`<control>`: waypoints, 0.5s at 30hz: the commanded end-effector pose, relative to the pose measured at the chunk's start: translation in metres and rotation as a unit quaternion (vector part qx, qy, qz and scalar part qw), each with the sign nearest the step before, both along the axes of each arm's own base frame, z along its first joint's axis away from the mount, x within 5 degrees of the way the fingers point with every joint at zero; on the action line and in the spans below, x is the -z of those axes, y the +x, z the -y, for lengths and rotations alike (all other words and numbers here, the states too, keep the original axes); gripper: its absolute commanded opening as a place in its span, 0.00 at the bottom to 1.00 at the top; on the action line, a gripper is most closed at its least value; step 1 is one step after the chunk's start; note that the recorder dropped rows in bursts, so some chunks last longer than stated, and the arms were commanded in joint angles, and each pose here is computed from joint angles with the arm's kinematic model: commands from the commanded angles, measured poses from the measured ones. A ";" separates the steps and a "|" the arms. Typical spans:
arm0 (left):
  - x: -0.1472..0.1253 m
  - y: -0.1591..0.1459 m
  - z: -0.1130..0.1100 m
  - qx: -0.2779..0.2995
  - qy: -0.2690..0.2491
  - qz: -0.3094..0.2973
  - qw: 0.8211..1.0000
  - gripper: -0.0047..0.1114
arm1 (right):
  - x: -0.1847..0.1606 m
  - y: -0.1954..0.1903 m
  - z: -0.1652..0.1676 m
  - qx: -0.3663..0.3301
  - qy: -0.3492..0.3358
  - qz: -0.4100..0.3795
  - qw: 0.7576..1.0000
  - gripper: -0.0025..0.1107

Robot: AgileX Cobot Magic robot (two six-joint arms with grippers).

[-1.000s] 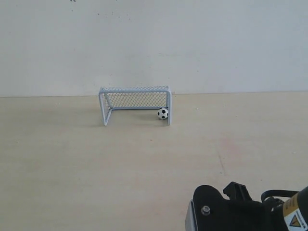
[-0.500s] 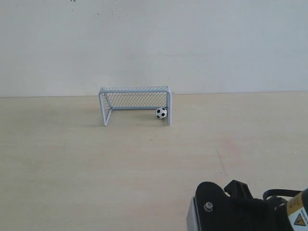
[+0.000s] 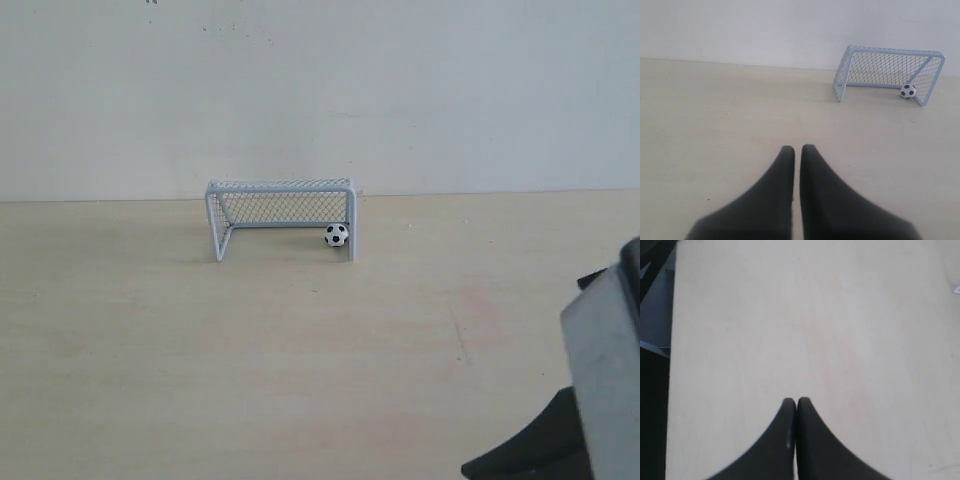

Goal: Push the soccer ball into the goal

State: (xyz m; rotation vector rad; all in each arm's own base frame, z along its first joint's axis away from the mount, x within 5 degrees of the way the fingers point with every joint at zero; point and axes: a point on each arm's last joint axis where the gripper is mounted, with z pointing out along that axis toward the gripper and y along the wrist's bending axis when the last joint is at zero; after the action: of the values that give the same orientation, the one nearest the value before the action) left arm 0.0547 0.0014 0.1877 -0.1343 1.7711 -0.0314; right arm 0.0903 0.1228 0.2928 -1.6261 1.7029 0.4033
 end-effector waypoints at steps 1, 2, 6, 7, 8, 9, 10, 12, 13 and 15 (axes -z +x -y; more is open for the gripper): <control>0.001 0.000 0.000 0.003 0.004 0.000 1.000 0.08 | -0.006 0.002 0.012 0.044 0.023 0.009 0.999 0.02; 0.001 0.000 0.000 0.003 0.004 0.000 1.000 0.08 | -0.007 0.003 0.014 0.052 0.026 0.011 0.998 0.02; 0.001 0.000 0.000 0.003 0.004 0.000 1.000 0.08 | -0.012 0.001 0.020 0.074 0.040 0.015 0.996 0.02; 0.001 0.000 0.000 0.003 0.004 0.000 1.000 0.08 | -0.013 0.001 0.021 0.080 0.045 0.014 0.996 0.02; 0.001 0.000 0.000 0.003 0.004 0.000 1.000 0.08 | -0.014 0.000 0.023 0.090 0.053 0.011 0.994 0.02; 0.001 0.000 0.000 0.003 0.004 0.000 1.000 0.08 | -0.016 -0.001 0.025 0.100 0.060 0.010 0.993 0.02; 0.001 0.000 0.000 0.003 0.004 0.000 1.000 0.08 | -0.018 -0.002 0.028 0.114 0.069 0.007 0.991 0.02; 0.001 0.000 0.000 0.003 0.004 0.000 1.000 0.08 | -0.021 -0.003 0.034 0.141 0.086 0.005 0.986 0.02; 0.001 0.000 0.000 0.003 0.004 0.000 1.000 0.08 | -0.023 -0.004 0.037 0.155 0.094 0.009 0.983 0.02; 0.001 0.000 0.000 0.003 0.004 0.000 1.000 0.08 | -0.030 -0.007 0.048 0.188 0.116 0.034 0.975 0.02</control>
State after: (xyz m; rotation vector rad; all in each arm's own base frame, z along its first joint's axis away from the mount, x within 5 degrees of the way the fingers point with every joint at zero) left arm 0.0547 0.0014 0.1877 -0.1343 1.7711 -0.0314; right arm 0.0864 0.0829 0.3179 -1.2007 1.7984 0.3586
